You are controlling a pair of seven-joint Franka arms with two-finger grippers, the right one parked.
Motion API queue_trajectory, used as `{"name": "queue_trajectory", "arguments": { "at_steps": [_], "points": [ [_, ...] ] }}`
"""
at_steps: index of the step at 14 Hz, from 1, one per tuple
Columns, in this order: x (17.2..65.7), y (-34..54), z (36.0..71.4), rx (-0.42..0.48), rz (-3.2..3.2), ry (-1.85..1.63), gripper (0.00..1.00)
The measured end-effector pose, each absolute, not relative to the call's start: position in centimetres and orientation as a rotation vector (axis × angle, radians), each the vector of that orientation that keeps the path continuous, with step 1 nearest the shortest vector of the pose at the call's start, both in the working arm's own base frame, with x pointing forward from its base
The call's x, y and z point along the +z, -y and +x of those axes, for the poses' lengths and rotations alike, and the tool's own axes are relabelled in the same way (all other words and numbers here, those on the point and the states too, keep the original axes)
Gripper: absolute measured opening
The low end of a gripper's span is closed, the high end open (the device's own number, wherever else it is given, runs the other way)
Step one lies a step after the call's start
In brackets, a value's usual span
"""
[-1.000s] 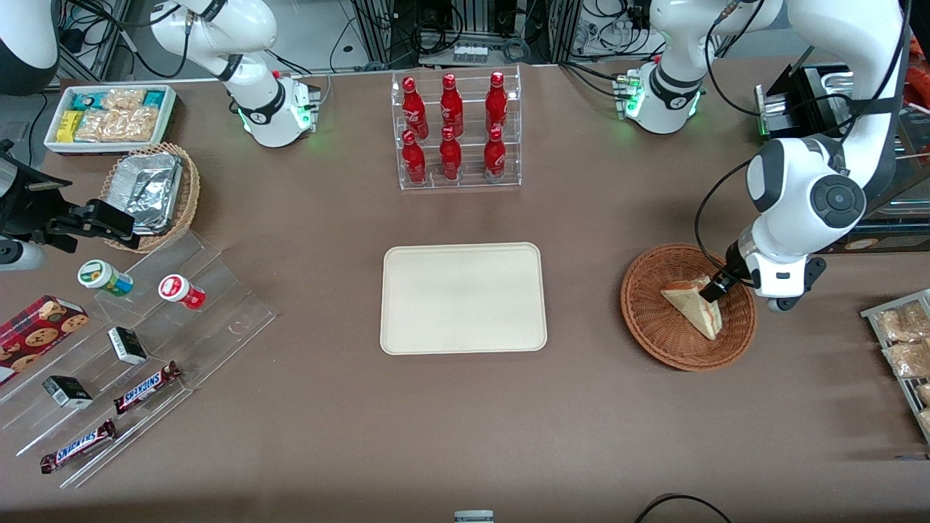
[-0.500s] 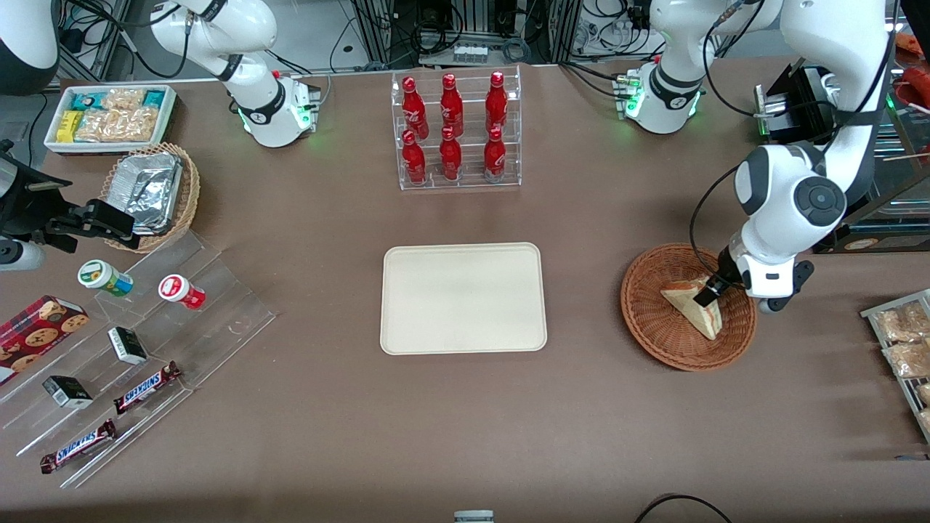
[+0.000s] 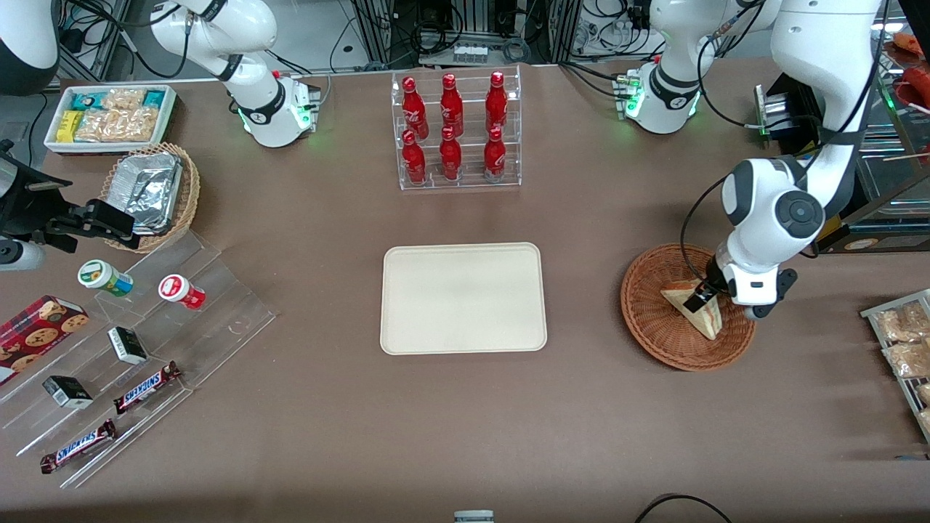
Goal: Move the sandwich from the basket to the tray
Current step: 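Lower the left gripper and grasp the sandwich by its crust edge, then lift the sandwich and carry it with the left gripper over the tray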
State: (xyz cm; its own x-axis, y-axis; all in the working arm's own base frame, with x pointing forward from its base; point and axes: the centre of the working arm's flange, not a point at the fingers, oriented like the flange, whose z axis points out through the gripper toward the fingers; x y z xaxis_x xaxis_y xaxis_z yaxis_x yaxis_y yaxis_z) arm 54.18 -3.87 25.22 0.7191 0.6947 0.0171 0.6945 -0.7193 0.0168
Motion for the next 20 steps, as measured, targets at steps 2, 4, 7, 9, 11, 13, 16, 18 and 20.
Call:
{"name": "queue_trajectory", "arguments": {
  "at_steps": [2,4,7,9,11,13,16,18,20],
  "points": [
    [25.0,4.1,54.2,0.034,2.903,-1.175,0.65],
    [25.2,4.1,54.3,0.04,2.901,-1.176,0.44],
    [26.6,4.6,54.5,0.025,2.976,-1.113,0.3],
    [29.7,6.4,54.9,-0.027,3.044,-1.058,0.25],
    [34.7,10.3,55.7,-0.069,3.103,-0.976,0.16],
    [40.1,16.2,56.3,-0.057,3.146,-0.861,0.16],
    [44.1,25.5,55.9,-0.024,3.146,-0.671,0.16],
    [43.4,30.7,55.6,-0.037,3.121,-0.586,0.16],
    [41.7,35.0,56.0,-0.037,3.082,-0.534,0.16]
  ]
}}
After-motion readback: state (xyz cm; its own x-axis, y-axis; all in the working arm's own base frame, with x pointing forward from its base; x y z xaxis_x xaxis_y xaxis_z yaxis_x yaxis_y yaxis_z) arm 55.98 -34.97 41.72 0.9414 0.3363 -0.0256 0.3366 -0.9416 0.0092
